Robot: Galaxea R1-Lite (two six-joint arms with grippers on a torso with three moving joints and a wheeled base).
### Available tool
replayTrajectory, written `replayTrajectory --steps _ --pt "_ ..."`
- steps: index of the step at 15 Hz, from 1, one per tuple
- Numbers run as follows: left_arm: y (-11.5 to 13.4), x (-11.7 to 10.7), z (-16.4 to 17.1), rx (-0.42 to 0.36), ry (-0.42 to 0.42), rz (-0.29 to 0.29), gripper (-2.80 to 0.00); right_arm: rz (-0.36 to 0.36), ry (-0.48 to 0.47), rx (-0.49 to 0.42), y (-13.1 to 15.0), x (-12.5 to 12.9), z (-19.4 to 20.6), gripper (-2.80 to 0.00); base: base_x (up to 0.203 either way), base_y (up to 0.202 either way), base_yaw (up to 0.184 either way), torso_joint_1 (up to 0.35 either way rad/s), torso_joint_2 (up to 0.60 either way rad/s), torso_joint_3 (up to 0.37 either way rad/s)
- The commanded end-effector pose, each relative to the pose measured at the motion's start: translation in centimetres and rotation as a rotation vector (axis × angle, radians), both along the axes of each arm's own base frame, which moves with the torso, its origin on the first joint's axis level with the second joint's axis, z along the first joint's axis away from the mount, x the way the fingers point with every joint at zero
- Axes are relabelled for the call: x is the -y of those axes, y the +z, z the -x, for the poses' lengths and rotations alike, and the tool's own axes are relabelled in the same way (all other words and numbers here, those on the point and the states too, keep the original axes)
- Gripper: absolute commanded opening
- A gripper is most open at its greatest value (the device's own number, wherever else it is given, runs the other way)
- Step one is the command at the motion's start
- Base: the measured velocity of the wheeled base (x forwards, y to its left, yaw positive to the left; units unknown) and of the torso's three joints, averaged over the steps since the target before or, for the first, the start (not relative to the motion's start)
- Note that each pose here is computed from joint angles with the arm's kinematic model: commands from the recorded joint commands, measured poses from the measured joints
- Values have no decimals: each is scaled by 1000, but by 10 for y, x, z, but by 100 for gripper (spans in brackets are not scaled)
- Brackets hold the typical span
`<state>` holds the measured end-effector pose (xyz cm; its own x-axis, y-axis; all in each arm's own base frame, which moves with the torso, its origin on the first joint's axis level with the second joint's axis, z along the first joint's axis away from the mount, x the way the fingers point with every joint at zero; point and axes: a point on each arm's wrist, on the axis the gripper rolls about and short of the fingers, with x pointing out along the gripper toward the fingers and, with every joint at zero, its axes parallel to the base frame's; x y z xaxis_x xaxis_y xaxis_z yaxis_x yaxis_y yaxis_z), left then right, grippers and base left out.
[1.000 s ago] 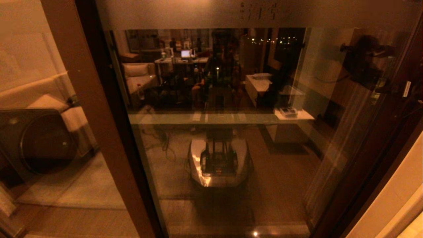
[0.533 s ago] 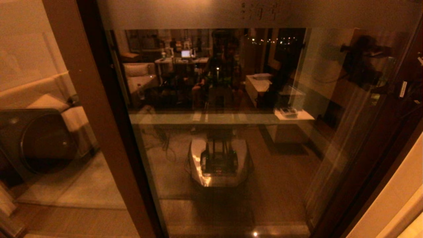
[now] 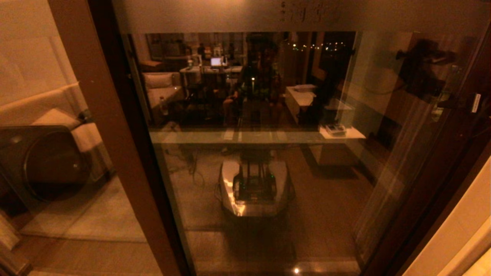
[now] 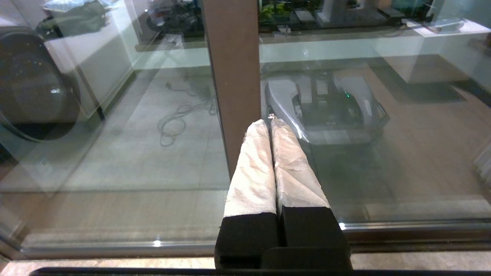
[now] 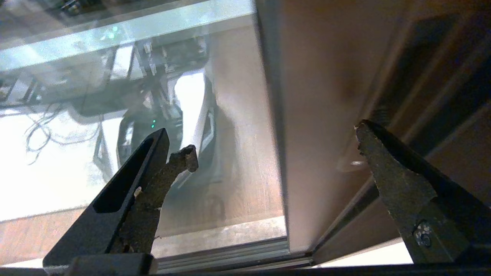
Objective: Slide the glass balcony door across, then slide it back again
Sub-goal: Open the slid door
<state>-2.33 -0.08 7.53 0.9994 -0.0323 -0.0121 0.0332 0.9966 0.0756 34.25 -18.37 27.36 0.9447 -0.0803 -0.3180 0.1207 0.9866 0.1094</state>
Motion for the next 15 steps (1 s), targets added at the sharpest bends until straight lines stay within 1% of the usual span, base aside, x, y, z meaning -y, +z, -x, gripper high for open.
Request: replayTrajectory --steps 1,15 --pt "0 0 0 0 0 -1 -280 1 -5 4 2 1 2 0 0 0 0 0 0 0" --pt "0 0 0 0 0 -1 -280 6 -18 2 -9 17 -17 0 0 0 0 0 0 0"
